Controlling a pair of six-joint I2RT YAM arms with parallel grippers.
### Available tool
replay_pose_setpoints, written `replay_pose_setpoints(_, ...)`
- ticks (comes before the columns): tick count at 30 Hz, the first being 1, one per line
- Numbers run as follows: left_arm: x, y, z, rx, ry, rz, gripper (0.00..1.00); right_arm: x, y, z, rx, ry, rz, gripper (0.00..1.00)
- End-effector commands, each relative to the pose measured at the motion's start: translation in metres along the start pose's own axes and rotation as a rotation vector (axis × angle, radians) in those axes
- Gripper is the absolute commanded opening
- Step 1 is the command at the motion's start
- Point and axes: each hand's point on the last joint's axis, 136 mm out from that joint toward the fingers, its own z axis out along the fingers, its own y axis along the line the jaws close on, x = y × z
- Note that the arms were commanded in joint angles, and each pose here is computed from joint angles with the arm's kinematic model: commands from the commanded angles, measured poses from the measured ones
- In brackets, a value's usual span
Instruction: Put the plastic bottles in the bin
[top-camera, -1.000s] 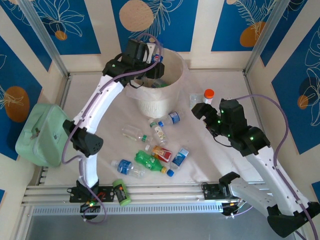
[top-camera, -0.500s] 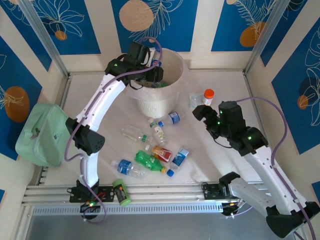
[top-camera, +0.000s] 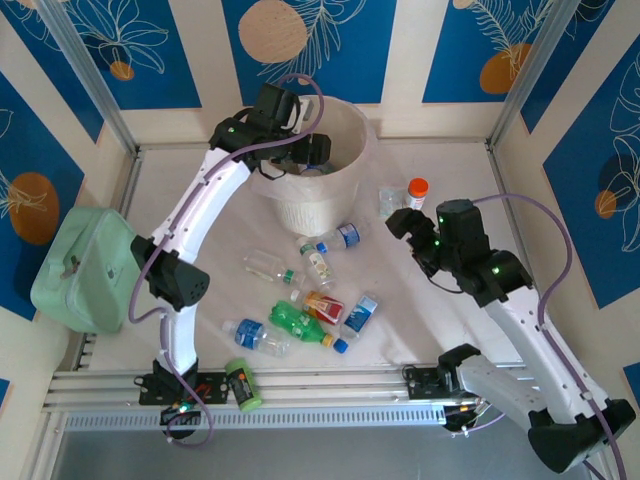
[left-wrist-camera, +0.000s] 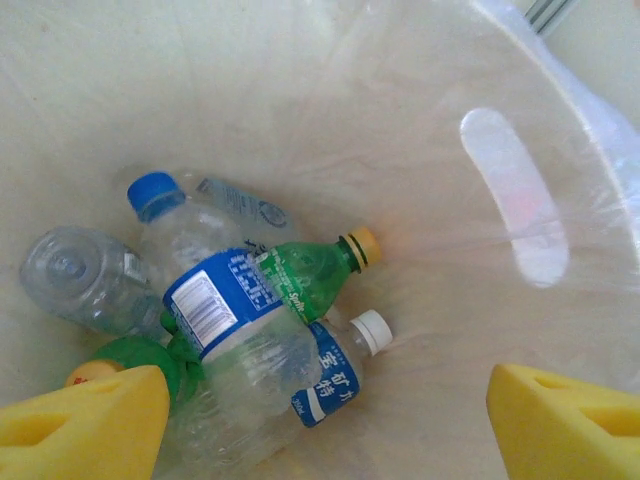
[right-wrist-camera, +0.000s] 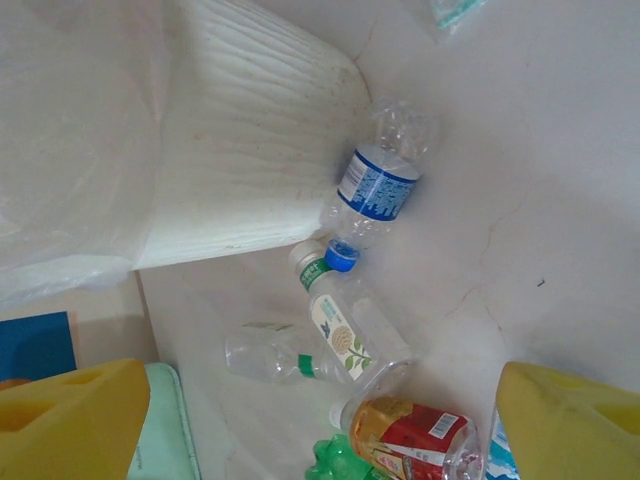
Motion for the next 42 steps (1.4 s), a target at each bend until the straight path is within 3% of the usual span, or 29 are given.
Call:
replay_pose_setpoints(1,-0.033,-0.022,-0.061,0.102,-0.164,-0.016,0.82,0.005,-0.011,0.018,0.053,0.059,0.058,0.89)
replay_pose_setpoints(6,-0.032,-0.030,-0.105,0.185,-0.297,-0.062,0.84,0.005,-0.022,0.050,0.126,0.094,0.122,0.87)
replay_pose_setpoints(11,-0.006,-0.036,-0.126,0.302,-0.357,-0.149,0.85,-0.001,-0.019,0.087,0.096,0.113,0.184,0.86)
replay_pose_setpoints(14,0.012,-0.043,-0.134,0.371,-0.351,-0.151,0.85,-0.005,-0.021,0.105,0.118,0.112,0.205,0.86)
replay_pose_setpoints(21,0.060,-0.031,-0.137,0.326,-0.252,-0.092,0.85,-0.005,-0.034,0.147,0.168,0.159,0.245,0.87)
replay_pose_setpoints(24,0.074,-0.028,-0.133,0.327,-0.229,-0.113,0.91,-0.006,-0.033,0.165,0.141,0.173,0.244,0.87)
replay_pose_setpoints(27,0.081,-0.020,-0.127,0.295,-0.217,-0.133,1.00,-0.005,-0.033,0.184,0.121,0.201,0.249,0.88)
replay_pose_setpoints(42,0.093,-0.013,-0.115,0.262,-0.169,-0.132,0.96,-0.008,-0.045,0.220,0.196,0.216,0.342,0.85)
